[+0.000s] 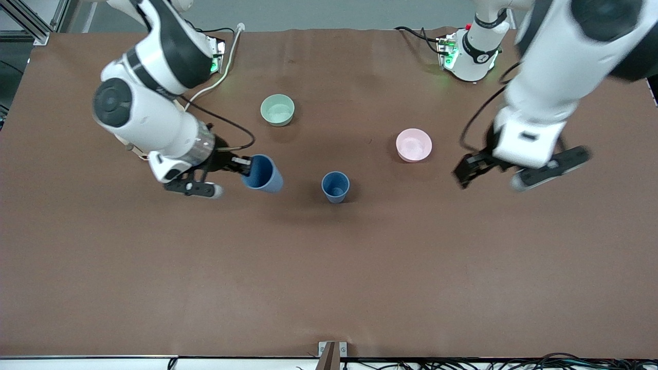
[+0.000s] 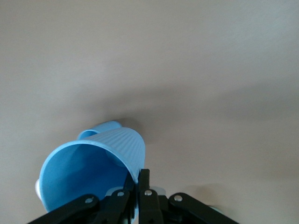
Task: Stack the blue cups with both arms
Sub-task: 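Release the cup with the left gripper while the right gripper brings its cup over, then lower the held blue cup into the standing cup with the right gripper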
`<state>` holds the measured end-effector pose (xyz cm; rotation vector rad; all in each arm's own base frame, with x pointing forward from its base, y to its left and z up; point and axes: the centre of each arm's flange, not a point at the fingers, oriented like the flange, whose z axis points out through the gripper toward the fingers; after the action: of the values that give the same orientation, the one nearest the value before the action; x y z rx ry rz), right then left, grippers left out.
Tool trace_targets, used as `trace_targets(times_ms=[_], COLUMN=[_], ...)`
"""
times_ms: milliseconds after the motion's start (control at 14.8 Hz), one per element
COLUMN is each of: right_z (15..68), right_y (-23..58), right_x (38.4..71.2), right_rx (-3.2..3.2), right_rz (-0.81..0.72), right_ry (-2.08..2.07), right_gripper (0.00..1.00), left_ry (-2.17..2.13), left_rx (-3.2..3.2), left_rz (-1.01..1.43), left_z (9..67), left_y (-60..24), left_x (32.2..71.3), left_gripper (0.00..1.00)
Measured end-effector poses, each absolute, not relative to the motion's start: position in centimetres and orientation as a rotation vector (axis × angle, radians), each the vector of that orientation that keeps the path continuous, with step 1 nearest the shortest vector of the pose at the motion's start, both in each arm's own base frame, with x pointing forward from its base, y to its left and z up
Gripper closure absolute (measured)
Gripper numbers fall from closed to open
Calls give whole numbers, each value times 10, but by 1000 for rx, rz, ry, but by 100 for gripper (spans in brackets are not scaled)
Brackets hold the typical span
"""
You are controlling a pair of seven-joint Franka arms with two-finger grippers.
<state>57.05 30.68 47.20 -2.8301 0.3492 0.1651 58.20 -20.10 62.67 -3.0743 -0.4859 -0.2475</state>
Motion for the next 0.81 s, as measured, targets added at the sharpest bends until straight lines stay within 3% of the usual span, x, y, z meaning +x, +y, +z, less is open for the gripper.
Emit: trace_targets(times_ms=[271, 812], right_z=[426, 365], right_y=[373, 431], right_x=[558, 532], right_rx=[-2753, -2818], right_rz=[160, 147], right_ry=[436, 411], right_gripper=[95, 95], left_ry=[-308, -63], left_rx=[-3044, -3086], left_rz=[-219, -69], left_z=[673, 679], left_y=[-139, -95], left_x=[555, 539], left_gripper=[0, 0])
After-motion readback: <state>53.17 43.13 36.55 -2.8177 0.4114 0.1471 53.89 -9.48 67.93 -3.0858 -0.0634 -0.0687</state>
